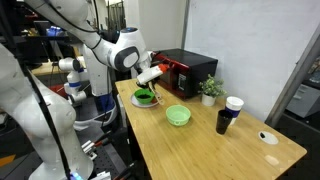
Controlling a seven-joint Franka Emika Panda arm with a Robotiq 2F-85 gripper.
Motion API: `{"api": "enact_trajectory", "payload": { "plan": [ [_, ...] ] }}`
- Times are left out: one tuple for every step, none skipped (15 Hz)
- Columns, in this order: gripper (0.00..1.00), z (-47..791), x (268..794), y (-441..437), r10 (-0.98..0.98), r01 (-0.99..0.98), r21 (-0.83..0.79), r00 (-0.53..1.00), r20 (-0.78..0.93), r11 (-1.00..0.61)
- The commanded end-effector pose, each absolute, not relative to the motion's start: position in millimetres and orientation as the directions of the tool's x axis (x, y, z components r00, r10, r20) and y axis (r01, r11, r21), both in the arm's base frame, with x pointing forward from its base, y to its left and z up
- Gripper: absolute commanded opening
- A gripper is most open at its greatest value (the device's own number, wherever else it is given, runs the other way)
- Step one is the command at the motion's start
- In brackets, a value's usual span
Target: Remove the black cup from the light green pot, use the ladle to scoop out some of the contents in the green bowl into the pot
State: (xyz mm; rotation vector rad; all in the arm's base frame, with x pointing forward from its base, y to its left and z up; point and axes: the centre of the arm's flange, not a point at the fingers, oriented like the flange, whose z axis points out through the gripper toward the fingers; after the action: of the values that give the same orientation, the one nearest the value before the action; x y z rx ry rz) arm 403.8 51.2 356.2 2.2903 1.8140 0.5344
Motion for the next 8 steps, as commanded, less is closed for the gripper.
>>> {"api": "enact_trajectory", "payload": {
  "plan": [
    [0.06,364,390,31,0.949,0.892,0.34,0.239,0.207,-0.299],
    [0.06,366,389,27,0.942,0.887,0.334,0.259,0.213,-0.319],
    [0.06,368,389,23,0.932,0.877,0.328,0.29,0.22,-0.35],
    [0.06,368,389,19,0.924,0.871,0.322,0.309,0.226,-0.371],
    [0.06,369,389,14,0.913,0.862,0.318,0.333,0.235,-0.396],
    [0.06,370,389,11,0.906,0.856,0.313,0.348,0.24,-0.412],
    [0.06,370,389,8,0.899,0.849,0.31,0.365,0.241,-0.427],
    [0.06,371,389,7,0.891,0.842,0.303,0.385,0.243,-0.446]
  ]
}}
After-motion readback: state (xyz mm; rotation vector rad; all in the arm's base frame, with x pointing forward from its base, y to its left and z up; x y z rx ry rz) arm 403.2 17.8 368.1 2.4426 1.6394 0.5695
